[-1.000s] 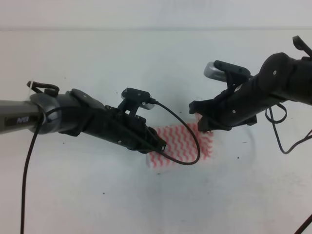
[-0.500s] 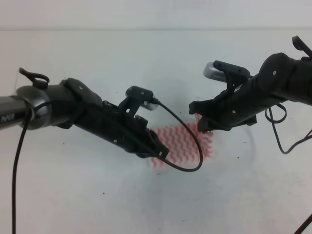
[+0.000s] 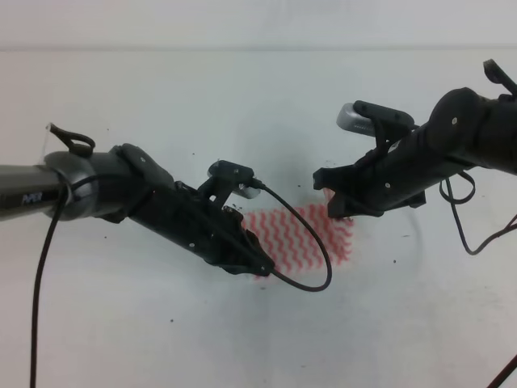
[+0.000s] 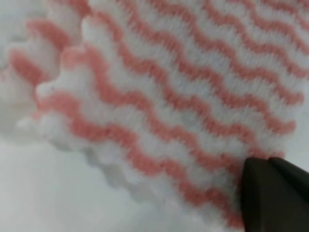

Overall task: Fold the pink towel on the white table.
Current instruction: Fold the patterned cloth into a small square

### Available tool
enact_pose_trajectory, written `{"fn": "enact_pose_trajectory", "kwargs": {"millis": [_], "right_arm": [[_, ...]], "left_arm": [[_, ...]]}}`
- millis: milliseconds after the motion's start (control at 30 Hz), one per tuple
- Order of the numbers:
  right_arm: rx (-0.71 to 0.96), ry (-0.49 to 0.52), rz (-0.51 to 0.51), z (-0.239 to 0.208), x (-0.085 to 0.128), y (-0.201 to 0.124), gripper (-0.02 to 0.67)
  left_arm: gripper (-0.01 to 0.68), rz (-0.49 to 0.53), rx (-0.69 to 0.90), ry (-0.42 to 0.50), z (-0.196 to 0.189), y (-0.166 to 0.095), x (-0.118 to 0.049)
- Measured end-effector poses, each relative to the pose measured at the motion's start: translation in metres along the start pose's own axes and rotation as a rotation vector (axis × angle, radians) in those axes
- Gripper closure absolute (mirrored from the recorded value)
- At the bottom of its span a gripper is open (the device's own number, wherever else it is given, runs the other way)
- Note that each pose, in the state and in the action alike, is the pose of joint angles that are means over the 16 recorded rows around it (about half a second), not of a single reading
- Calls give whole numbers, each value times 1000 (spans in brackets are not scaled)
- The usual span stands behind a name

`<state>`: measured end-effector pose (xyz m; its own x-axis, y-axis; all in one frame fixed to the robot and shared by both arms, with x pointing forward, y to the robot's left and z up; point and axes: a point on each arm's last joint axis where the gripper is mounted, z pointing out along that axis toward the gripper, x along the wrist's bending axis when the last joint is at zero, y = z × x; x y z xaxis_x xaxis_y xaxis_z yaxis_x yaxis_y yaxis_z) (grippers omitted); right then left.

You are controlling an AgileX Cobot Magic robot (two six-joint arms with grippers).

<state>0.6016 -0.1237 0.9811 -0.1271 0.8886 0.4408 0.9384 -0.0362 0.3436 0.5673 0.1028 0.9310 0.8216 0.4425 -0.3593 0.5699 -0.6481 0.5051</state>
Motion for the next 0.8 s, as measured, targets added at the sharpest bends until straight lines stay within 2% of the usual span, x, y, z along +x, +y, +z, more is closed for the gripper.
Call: {"fn": "enact_pose_trajectory", "kwargs": {"millis": [433,800], "right_arm": [[7,-2,-3,0,0,-1,664],[16,4,5,0,0,-1,664]], "left_arm": [[679,34,-34,75,-13,4,6],[679,8,-51,74,-2,-1,17]]}}
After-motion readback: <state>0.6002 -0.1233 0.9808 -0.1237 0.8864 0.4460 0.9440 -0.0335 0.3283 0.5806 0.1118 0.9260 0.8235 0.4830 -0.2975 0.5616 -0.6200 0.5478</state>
